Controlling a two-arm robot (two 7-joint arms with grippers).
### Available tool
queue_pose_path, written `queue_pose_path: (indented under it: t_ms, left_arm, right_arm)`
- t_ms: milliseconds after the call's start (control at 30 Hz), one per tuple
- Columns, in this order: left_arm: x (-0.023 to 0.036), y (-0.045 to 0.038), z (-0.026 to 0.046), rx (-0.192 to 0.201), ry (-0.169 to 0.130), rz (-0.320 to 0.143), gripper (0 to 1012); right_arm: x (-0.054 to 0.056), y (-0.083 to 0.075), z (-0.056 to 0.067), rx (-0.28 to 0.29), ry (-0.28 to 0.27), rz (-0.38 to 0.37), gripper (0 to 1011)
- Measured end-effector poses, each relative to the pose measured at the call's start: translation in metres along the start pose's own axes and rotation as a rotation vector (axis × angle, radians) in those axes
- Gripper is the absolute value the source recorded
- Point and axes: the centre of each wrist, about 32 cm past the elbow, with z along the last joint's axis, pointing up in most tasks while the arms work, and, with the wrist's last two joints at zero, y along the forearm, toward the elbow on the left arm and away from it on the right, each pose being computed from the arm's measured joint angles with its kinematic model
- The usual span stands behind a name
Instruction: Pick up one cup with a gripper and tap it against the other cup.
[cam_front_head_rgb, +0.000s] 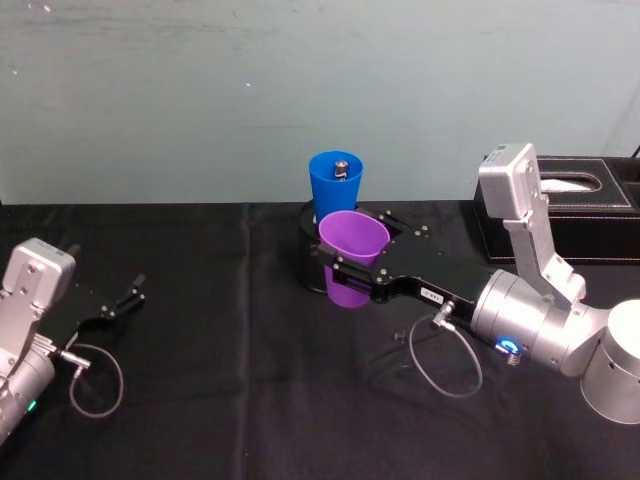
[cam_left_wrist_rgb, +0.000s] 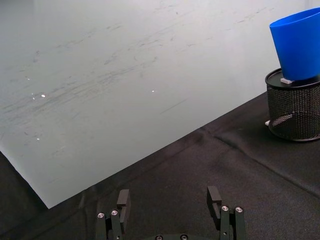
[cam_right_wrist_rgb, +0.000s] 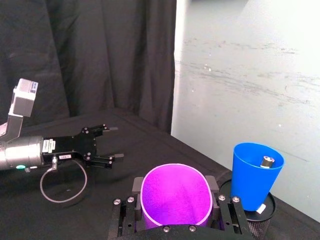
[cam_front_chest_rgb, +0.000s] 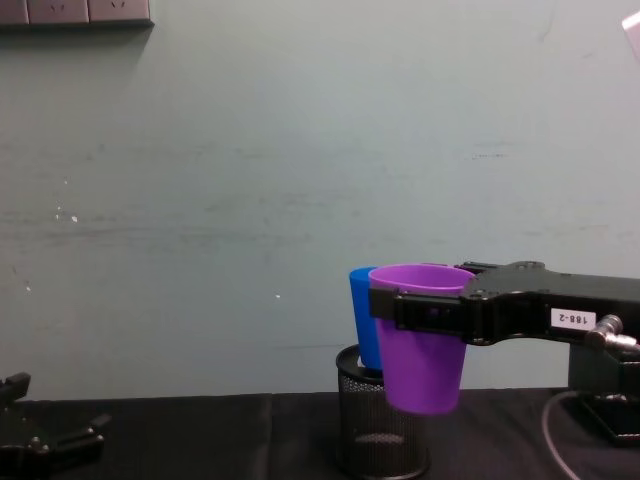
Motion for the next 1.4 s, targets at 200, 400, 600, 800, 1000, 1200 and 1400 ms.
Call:
queue_pose_path:
  t_ms: [200, 400, 600, 800, 1000, 1200, 1400]
  left_arm:
    - [0.0, 0.0, 0.0, 0.0, 0.0, 0.0, 1000]
    - [0.0, 0.0, 0.0, 0.0, 0.0, 0.0, 1000]
    - [0.0, 0.0, 0.0, 0.0, 0.0, 0.0, 1000]
    - [0.0, 0.0, 0.0, 0.0, 0.0, 0.0, 1000]
    - [0.0, 0.0, 0.0, 0.0, 0.0, 0.0, 1000]
    - [0.0, 0.0, 0.0, 0.0, 0.0, 0.0, 1000]
    - [0.0, 0.0, 0.0, 0.0, 0.0, 0.0, 1000]
  right_arm:
    - [0.0, 0.0, 0.0, 0.0, 0.0, 0.0, 742]
    - [0.0, 0.0, 0.0, 0.0, 0.0, 0.0, 741]
    - [0.0, 0.0, 0.0, 0.0, 0.0, 0.0, 742]
    - [0.0, 0.0, 0.0, 0.0, 0.0, 0.0, 741]
    - [0.0, 0.0, 0.0, 0.0, 0.0, 0.0, 741]
    - [0.0, 0.0, 0.0, 0.0, 0.0, 0.0, 741]
    - [0.0009, -0.0001, -0.0032, 0.004, 0.013, 0.005, 742]
